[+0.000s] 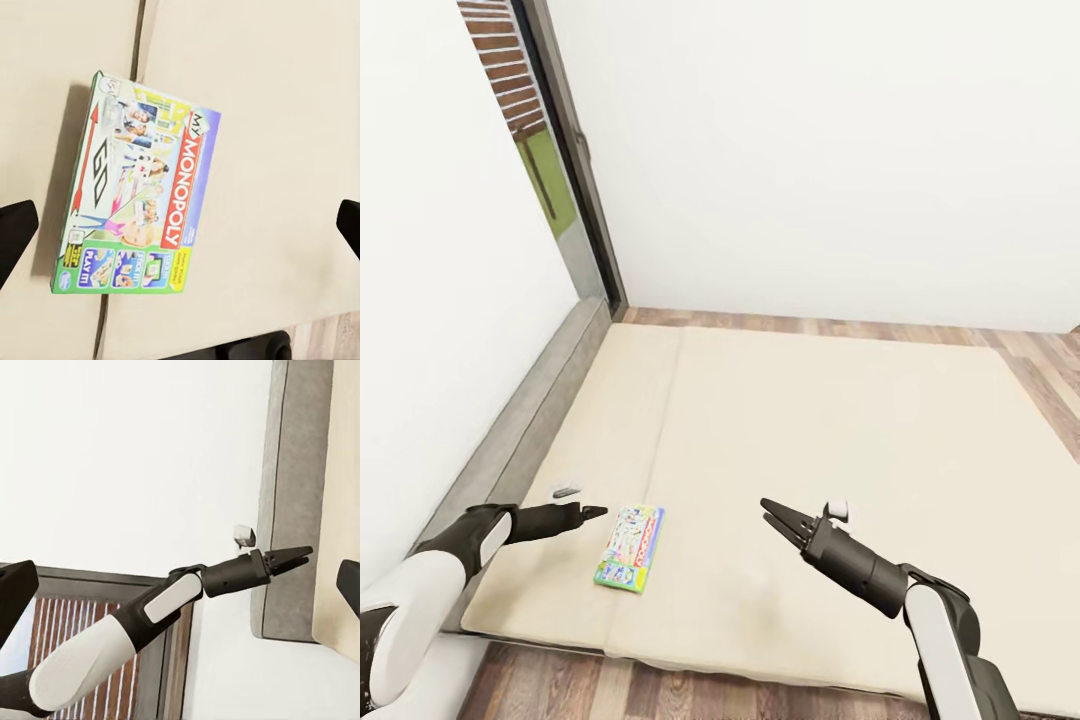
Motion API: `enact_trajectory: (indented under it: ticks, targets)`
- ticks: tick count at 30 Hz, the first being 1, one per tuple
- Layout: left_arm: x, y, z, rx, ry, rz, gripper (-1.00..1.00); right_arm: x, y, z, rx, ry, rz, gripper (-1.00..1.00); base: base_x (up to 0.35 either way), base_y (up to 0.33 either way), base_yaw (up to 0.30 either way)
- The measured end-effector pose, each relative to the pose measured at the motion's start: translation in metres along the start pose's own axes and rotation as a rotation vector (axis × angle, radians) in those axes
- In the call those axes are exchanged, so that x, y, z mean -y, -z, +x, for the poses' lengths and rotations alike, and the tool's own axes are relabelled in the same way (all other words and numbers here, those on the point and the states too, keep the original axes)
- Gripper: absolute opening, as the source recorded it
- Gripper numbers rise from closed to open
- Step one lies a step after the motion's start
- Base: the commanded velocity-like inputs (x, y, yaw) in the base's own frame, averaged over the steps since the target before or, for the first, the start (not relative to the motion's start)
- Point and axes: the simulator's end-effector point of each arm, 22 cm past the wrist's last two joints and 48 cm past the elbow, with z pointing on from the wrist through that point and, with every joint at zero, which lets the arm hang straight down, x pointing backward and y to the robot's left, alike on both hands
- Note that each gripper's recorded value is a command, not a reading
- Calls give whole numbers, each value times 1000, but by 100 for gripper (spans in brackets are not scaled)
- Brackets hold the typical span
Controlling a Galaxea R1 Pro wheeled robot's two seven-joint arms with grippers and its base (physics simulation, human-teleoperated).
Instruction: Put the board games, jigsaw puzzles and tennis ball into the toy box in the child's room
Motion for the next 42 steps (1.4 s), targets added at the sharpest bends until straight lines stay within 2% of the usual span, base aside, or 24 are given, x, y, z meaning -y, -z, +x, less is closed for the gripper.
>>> enact_trajectory:
  ticks: [7,24,37,39,42]
  targets:
    - [-1,0,0,0,0,-2,100,-1,-2,2,-3,-1,-4,100,0,0,-57]
    - [-4,-5,6,-11,3,-3,100,5,-3,3,-6,-11,3,100,0,0,-201]
    - [-7,-4,6,-12,5,-8,100,5,-5,4,-3,-6,2,100,0,0,-23]
    - [-7,-5,6,-13,5,-7,100,4,-8,5,-6,-8,-3,100,0,0,0]
    - [-7,-5,6,-13,5,-7,100,-9,-26,18,-46,-10,-37,100,0,0,0]
